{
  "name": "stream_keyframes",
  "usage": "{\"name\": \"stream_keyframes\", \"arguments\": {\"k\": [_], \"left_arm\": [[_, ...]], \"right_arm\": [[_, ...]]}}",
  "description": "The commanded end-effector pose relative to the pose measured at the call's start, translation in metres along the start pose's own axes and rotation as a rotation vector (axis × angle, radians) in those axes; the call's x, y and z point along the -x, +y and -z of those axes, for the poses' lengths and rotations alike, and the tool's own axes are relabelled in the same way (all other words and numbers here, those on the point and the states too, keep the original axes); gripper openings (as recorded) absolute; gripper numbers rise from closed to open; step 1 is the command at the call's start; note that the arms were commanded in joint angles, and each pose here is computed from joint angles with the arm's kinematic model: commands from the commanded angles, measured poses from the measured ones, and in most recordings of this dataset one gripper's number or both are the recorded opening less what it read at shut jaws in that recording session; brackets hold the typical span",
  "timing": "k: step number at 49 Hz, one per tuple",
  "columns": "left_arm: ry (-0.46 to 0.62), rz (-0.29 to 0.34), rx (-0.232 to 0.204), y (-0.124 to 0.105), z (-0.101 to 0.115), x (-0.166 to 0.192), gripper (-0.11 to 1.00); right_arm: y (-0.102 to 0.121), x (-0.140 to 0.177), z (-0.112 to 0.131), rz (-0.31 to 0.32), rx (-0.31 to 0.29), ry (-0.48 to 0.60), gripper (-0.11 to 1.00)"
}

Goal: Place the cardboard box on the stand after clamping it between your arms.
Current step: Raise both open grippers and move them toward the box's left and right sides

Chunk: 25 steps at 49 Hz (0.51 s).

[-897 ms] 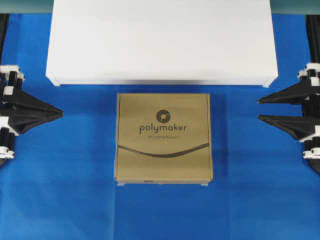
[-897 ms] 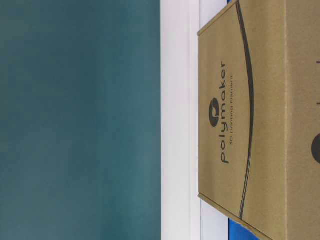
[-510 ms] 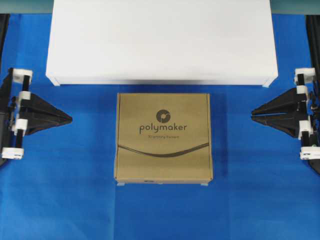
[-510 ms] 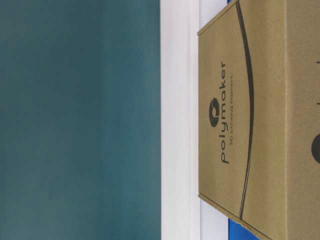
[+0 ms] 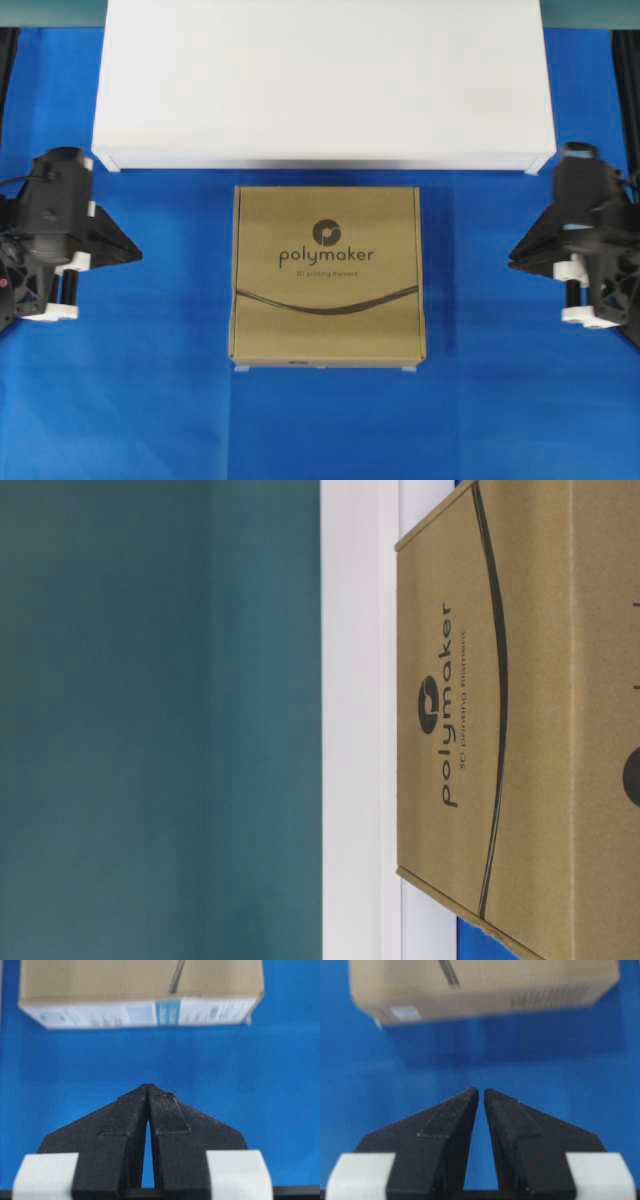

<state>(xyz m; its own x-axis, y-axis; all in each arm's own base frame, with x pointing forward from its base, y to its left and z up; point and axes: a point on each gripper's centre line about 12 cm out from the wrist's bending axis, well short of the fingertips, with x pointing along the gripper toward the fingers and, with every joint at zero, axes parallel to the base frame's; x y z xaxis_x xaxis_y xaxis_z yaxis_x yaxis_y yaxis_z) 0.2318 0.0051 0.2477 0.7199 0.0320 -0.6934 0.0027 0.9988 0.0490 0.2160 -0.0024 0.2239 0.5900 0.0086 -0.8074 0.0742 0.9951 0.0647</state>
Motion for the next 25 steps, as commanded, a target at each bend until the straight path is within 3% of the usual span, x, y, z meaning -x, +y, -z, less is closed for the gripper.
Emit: {"name": "stream_keyframes", "arguments": {"k": [1, 11, 18, 21, 25], "left_arm": [[0.016, -0.006, -0.004, 0.002, -0.007, -0.002, -0.01], [0.076, -0.006, -0.003, 0.002, -0.002, -0.015, -0.01], [0.108, -0.004, -0.004, 0.002, 0.002, -0.025, 0.01], [0.122, -0.004, -0.003, 0.002, 0.004, -0.03, 0.1], [0.144, -0.003, -0.002, 0.001, 0.009, -0.036, 0.31]], "right_arm": [[-0.002, -0.003, -0.008, 0.014, 0.0, 0.024, 0.02], [-0.006, -0.022, -0.006, 0.035, 0.014, 0.102, 0.07], [-0.008, -0.031, -0.003, 0.038, 0.034, 0.138, 0.18], [-0.009, -0.035, -0.002, 0.04, 0.04, 0.156, 0.3], [-0.01, -0.04, 0.0, 0.042, 0.046, 0.181, 0.51]]}}
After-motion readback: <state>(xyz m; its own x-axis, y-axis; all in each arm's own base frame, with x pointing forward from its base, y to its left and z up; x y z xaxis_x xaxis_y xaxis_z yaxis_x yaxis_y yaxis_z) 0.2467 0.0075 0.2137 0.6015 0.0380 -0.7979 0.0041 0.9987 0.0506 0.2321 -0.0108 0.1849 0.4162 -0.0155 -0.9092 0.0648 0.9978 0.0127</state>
